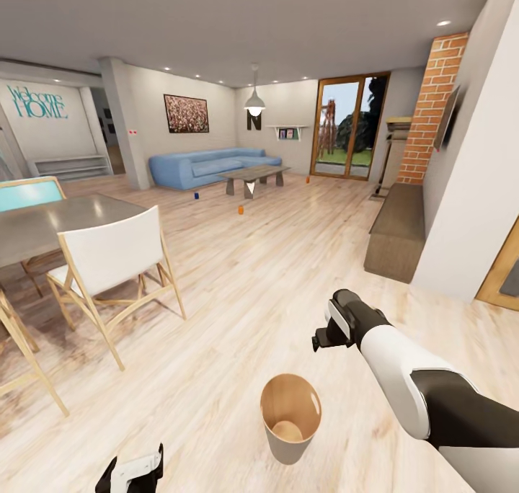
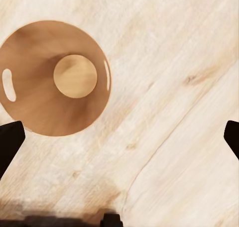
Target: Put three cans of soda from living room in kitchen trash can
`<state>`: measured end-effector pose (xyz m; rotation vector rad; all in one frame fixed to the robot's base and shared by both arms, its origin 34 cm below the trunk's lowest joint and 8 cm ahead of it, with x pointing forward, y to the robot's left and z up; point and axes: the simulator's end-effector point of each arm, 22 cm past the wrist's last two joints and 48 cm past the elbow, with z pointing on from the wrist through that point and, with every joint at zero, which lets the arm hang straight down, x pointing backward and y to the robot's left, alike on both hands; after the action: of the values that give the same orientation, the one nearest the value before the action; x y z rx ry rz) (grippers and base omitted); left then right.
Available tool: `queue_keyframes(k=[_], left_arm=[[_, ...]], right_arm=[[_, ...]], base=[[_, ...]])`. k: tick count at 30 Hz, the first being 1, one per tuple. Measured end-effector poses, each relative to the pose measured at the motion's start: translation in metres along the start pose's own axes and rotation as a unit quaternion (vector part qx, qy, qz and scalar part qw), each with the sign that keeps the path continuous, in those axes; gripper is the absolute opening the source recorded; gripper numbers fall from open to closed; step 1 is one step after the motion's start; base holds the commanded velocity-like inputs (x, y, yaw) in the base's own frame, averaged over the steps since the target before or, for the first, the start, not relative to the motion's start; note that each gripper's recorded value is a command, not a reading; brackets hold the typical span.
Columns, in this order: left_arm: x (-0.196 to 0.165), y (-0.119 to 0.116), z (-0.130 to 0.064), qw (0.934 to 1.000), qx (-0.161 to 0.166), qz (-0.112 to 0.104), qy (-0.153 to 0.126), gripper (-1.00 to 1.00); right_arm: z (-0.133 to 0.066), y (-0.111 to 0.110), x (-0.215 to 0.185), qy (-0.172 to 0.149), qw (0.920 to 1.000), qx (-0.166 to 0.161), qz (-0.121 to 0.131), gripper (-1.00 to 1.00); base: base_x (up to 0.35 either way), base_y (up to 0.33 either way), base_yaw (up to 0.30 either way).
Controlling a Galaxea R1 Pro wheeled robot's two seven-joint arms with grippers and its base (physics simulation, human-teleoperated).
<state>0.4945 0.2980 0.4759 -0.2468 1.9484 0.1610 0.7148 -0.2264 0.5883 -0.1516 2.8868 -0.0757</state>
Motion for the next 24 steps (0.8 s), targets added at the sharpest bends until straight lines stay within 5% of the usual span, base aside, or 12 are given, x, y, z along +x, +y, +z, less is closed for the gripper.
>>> queue_keyframes(k=[12,19,24], left_arm=[[-0.051,-0.003,0.01,0.9988,0.002,-0.007,-0.049,1.0],[-0.115,-0.014,0.017,0.9978,0.013,-0.008,-0.064,1.0],[-0.127,-0.018,0.016,0.9978,0.017,-0.007,-0.064,1.0]], right_arm=[[0.0,0.002,0.0,0.0,1.0,-0.002,0.0,1.0],[0.0,0.006,0.0,0.0,1.0,-0.006,-0.001,1.0],[0.0,0.006,0.0,0.0,1.0,-0.006,-0.001,1.0]], base=[[0.031,0.0,0.0],[0.002,0.0,0.0],[0.0,0.0,0.0]])
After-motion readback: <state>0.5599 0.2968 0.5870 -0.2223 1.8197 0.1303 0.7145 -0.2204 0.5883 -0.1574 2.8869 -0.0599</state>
